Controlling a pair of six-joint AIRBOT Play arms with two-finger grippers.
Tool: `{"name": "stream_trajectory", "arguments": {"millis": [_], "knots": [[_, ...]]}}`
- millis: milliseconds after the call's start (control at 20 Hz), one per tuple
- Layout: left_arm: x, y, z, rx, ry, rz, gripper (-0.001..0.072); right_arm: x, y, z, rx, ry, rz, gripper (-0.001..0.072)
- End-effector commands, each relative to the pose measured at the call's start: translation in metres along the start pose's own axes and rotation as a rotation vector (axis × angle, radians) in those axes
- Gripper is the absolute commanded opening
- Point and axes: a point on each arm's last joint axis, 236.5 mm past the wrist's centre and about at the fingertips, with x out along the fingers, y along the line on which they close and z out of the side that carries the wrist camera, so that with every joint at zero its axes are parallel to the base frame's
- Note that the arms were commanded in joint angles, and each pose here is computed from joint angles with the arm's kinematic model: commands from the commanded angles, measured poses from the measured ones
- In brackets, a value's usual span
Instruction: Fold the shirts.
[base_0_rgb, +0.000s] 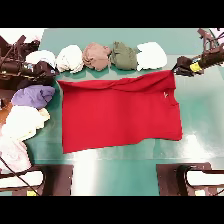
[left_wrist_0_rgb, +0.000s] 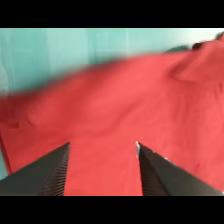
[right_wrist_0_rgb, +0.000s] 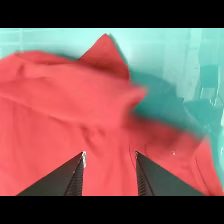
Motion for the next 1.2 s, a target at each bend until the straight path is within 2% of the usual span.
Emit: {"name": "stream_trajectory", "arguments": {"millis": [0,200,600,800,1150], "knots": [[-0.001,0.02,-0.011,0.011,0.065,0.075,0.0496,-0.001,-0.007,0.012,0.016,-0.057,-0.004,0.0375],[-0.015,0.037,-0.077,0.023,0.255,0.164,0.0496,-0.041,-0.016,-0.002,0.024,-0.047,-0.018,0.0375],[-0.017,0.04,-0.28,-0.148,0.469,0.164,0.0496,-0.075,-0.013,-0.021,-0.031,-0.077,-0.026,0.0375],[-0.011,0.045,-0.323,-0.213,0.55,0.156,0.0496,-0.066,-0.016,-0.032,-0.016,-0.048,-0.026,0.0375],[-0.009,0.048,-0.339,-0.238,0.589,0.157,0.0495,-0.065,-0.017,-0.033,-0.015,-0.046,-0.026,0.0374]]}}
